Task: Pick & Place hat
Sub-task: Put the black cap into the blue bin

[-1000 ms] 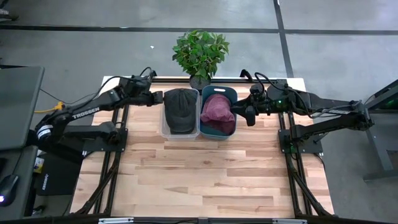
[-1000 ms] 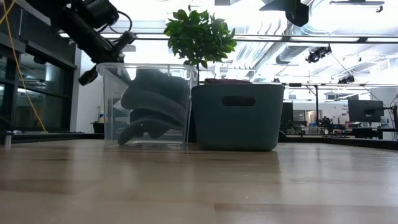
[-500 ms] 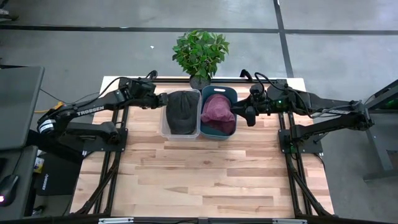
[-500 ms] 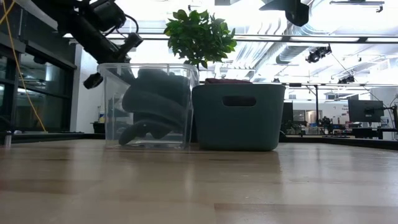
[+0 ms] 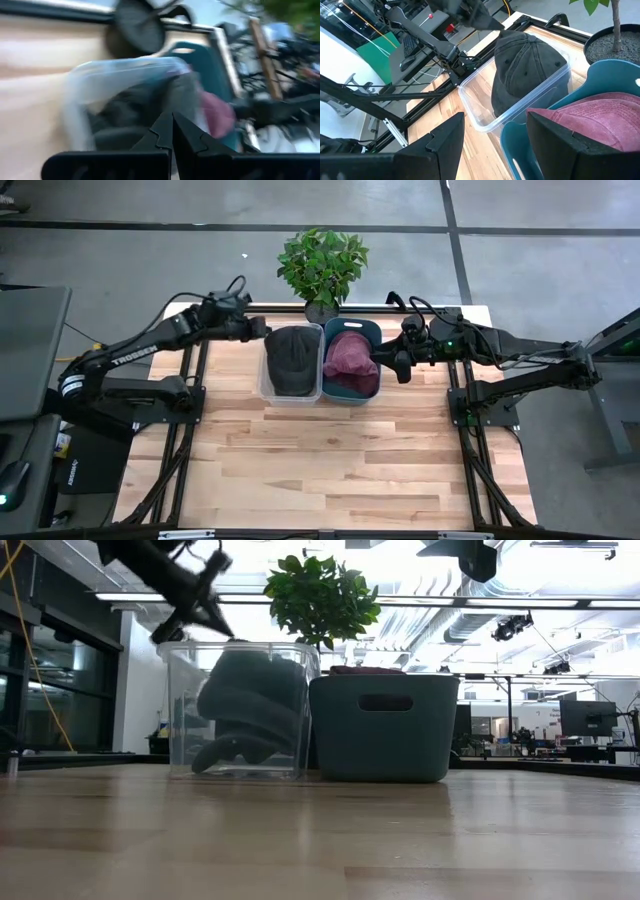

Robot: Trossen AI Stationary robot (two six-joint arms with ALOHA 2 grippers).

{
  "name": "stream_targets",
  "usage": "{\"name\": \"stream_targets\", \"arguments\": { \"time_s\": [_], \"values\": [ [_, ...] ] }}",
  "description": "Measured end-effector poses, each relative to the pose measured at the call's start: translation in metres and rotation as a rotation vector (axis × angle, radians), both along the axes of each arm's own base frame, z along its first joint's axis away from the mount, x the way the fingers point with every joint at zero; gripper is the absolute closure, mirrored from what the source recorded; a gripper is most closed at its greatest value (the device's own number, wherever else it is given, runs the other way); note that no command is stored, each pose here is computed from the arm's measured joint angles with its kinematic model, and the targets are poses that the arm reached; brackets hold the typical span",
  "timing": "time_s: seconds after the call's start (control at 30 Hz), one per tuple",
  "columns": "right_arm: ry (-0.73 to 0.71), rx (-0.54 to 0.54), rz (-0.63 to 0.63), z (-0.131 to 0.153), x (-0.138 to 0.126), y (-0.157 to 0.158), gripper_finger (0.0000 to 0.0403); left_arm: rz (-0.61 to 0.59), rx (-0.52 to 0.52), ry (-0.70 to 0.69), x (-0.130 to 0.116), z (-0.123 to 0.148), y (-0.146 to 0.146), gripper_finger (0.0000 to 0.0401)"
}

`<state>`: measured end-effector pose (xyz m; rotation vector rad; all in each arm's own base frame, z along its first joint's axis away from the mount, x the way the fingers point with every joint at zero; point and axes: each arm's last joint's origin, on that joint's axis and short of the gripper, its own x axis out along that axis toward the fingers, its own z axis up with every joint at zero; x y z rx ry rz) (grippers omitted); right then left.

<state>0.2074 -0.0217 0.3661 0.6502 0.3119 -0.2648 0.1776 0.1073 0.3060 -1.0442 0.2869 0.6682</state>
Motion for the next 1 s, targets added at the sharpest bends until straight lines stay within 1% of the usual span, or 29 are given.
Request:
{"name": "stream_targets", "arguments": {
  "time_s": [0.07, 0.13, 0.23, 0.33, 0.37, 0.53, 0.6, 0.73, 0.87, 1.0],
  "values": [
    [0.000, -0.001, 0.000, 0.000, 0.000, 0.000, 0.0194, -0.048, 0.043, -0.032, 0.002, 0.011, 0.000, 0.0401],
    [0.000, -0.002, 0.001, 0.000, 0.000, 0.000, 0.0194, -0.096, 0.094, -0.027, 0.004, 0.017, -0.001, 0.0401],
    [0.001, -0.005, 0.002, 0.000, 0.000, 0.000, 0.0194, -0.186, 0.177, 0.024, 0.015, 0.017, -0.003, 0.0401],
    [0.002, -0.011, 0.004, 0.000, 0.000, 0.000, 0.0194, -0.281, 0.231, 0.069, 0.026, 0.015, -0.007, 0.0401],
    [0.002, -0.013, 0.004, 0.000, 0.000, 0.000, 0.0194, -0.296, 0.236, 0.080, 0.029, 0.014, -0.009, 0.0401],
    [0.002, -0.013, 0.003, 0.000, 0.000, 0.000, 0.0194, -0.314, 0.231, 0.210, 0.050, -0.006, -0.014, 0.0401],
    [0.002, -0.013, 0.003, 0.000, 0.000, 0.000, 0.0194, -0.286, 0.241, 0.268, 0.058, -0.015, -0.014, 0.0401],
    [0.002, -0.006, 0.002, 0.000, 0.000, 0.000, 0.0194, -0.224, 0.241, 0.397, 0.065, -0.032, -0.011, 0.0401],
    [0.002, -0.003, 0.001, 0.000, 0.000, 0.000, 0.0194, -0.229, 0.169, 0.443, 0.071, -0.045, -0.009, 0.0401],
    [0.002, 0.000, 0.000, 0.000, 0.000, 0.000, 0.0194, -0.239, 0.144, 0.456, 0.074, -0.051, -0.008, 0.0401]
  ]
}}
